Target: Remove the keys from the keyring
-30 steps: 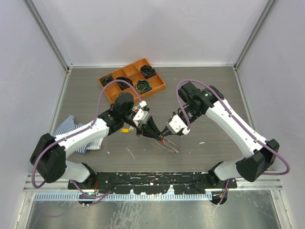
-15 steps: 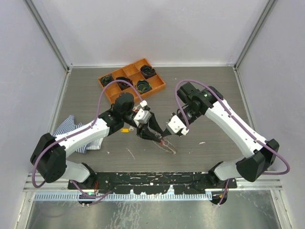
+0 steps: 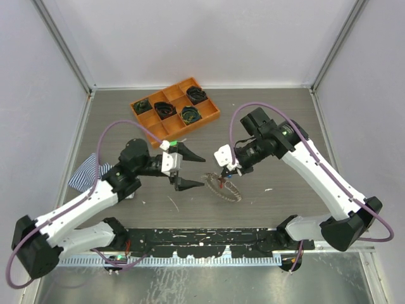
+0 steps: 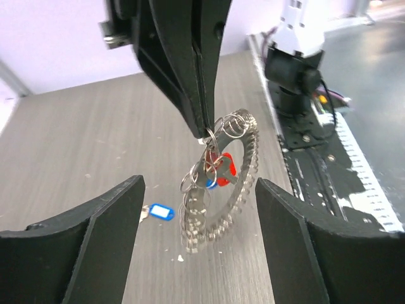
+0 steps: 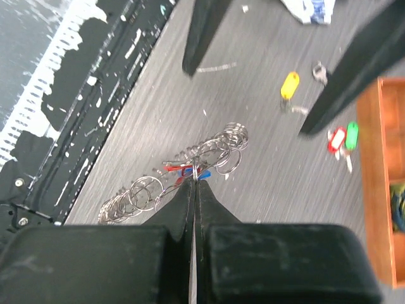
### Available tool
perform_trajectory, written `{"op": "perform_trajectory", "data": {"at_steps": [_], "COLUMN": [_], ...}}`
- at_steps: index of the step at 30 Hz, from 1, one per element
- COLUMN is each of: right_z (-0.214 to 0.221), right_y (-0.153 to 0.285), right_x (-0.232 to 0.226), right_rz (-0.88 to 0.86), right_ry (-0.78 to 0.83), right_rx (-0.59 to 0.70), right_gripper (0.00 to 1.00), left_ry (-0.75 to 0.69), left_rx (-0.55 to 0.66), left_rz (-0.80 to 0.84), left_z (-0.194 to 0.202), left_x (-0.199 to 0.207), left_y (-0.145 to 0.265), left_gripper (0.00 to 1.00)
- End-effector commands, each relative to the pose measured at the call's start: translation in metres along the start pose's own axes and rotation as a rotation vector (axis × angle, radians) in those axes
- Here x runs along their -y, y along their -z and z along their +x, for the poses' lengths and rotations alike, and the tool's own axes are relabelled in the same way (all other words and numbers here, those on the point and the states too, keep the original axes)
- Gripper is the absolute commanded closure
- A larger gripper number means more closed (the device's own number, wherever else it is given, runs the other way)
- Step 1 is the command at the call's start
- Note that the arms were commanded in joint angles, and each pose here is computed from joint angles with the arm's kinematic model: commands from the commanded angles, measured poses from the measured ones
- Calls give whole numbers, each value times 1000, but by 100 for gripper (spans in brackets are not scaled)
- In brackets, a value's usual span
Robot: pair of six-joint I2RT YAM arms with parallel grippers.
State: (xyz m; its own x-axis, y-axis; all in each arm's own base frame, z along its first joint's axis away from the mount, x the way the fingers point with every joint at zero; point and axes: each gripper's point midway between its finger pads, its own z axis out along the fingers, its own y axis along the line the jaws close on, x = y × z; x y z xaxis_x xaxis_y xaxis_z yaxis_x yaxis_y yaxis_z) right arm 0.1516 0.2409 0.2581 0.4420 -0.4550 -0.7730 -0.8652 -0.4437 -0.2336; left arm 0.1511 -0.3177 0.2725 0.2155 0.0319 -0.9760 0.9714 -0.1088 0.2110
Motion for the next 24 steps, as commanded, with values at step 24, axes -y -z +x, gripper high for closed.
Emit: {"op": "perform_trajectory", "data": {"at_steps": [24], "right_z": [16], "right_y": [37], "right_x": [22], "right_rz": [222], "right_ry": [-217], "right_rx": [-182], "right_gripper": [99], "left_ry": [-66], "left_rx": [171], "left_rz": [-486], "left_z": [-32], "left_x": [-50], "left_y": [-41], "left_gripper": [64]}}
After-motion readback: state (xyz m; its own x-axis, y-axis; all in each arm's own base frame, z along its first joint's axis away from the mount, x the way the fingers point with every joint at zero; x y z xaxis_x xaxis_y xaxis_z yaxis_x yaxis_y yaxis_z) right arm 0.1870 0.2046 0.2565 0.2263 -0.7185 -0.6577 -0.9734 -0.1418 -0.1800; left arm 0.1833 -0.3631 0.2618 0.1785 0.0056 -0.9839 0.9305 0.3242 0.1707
